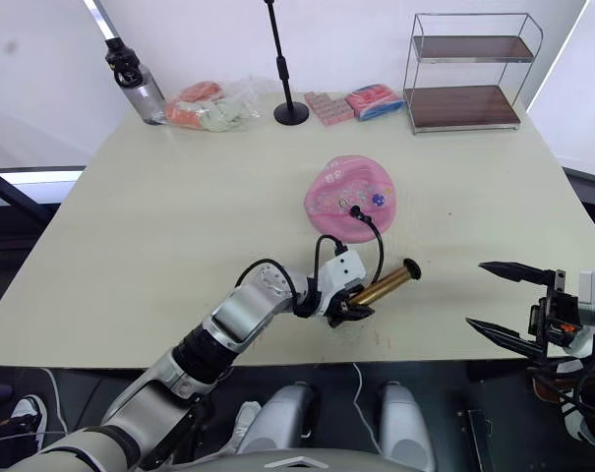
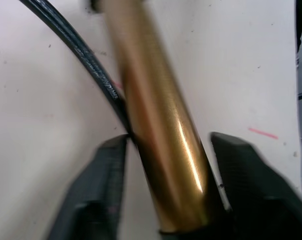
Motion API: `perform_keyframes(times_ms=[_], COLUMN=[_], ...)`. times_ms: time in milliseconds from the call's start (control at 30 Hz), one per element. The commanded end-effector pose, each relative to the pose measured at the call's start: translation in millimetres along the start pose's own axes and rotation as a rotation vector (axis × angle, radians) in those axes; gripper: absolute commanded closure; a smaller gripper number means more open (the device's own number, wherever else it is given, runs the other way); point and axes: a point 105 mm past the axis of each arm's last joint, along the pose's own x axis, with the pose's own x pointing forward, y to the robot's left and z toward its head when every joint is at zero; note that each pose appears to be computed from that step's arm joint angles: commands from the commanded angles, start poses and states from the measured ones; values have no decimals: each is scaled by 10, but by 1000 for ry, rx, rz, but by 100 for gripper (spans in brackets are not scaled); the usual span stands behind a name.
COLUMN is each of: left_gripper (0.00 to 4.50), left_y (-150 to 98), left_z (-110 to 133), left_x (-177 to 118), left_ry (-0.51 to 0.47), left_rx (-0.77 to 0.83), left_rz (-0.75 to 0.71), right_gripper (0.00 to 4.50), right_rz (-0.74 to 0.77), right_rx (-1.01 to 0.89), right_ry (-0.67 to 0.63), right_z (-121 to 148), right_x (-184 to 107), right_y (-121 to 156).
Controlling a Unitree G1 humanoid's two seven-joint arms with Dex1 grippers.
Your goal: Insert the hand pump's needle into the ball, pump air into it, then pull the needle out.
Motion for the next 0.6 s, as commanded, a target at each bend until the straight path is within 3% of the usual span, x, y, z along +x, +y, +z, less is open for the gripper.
perform_keyframes(times_ms=[33,400,600], left_gripper=[343,343,343], left_y=[0,112,107], left_z=[94,261,352], left_x=[-64,-277,-402], left_ry=[-42,-243,-402], left_rx=[22,88,82], left_rz=[6,55,72], right_gripper=[0,0,0], right_rz=[-10,-239,-380], right_rx=[-22,215,320], right_ry=[-30,-152,-214], right_z=[83,116,133], right_x=[14,336,492], right_y=[-27,-197,-304])
